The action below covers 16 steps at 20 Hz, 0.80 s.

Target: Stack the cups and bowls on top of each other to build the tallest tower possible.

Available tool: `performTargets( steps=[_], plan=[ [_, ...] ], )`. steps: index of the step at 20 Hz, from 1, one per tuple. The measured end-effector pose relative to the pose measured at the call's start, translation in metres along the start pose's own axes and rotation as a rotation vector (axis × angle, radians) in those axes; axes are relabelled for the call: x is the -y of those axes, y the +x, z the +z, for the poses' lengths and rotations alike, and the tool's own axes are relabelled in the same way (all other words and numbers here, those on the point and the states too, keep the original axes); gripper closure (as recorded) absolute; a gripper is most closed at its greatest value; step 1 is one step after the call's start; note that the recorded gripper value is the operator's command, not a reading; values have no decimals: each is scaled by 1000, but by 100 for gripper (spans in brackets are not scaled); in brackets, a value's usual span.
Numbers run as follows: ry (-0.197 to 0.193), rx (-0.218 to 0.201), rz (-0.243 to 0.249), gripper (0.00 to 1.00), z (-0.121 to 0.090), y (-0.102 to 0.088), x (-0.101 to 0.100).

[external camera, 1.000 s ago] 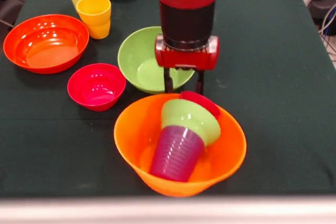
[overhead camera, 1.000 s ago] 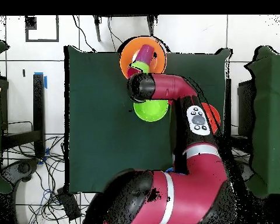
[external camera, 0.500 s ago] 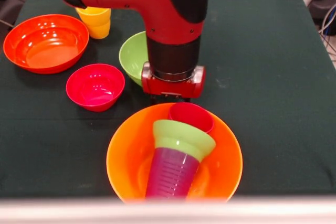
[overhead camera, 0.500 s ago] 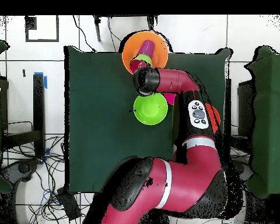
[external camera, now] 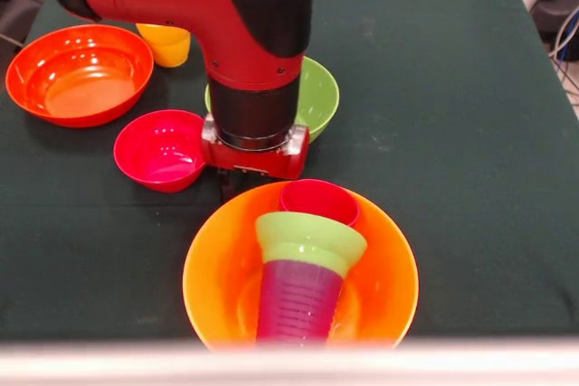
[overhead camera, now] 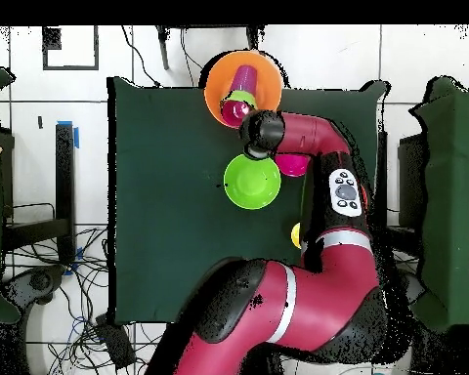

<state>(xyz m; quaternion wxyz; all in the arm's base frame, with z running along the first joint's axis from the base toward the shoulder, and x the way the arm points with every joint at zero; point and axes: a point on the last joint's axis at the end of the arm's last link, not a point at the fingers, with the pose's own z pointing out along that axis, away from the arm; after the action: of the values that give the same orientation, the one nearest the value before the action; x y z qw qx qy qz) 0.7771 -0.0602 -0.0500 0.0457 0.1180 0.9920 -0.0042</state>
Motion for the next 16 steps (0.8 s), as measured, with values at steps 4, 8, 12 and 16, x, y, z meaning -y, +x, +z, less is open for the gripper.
performTargets(
  steps=[4,8,12,16],
  plan=[
    [13,-44,15,0,-11,-9,8],
    [13,-85,31,0,-25,-16,10],
    [8,-91,38,0,-43,-21,9],
    [7,-74,39,0,-67,-27,9]
  ],
)
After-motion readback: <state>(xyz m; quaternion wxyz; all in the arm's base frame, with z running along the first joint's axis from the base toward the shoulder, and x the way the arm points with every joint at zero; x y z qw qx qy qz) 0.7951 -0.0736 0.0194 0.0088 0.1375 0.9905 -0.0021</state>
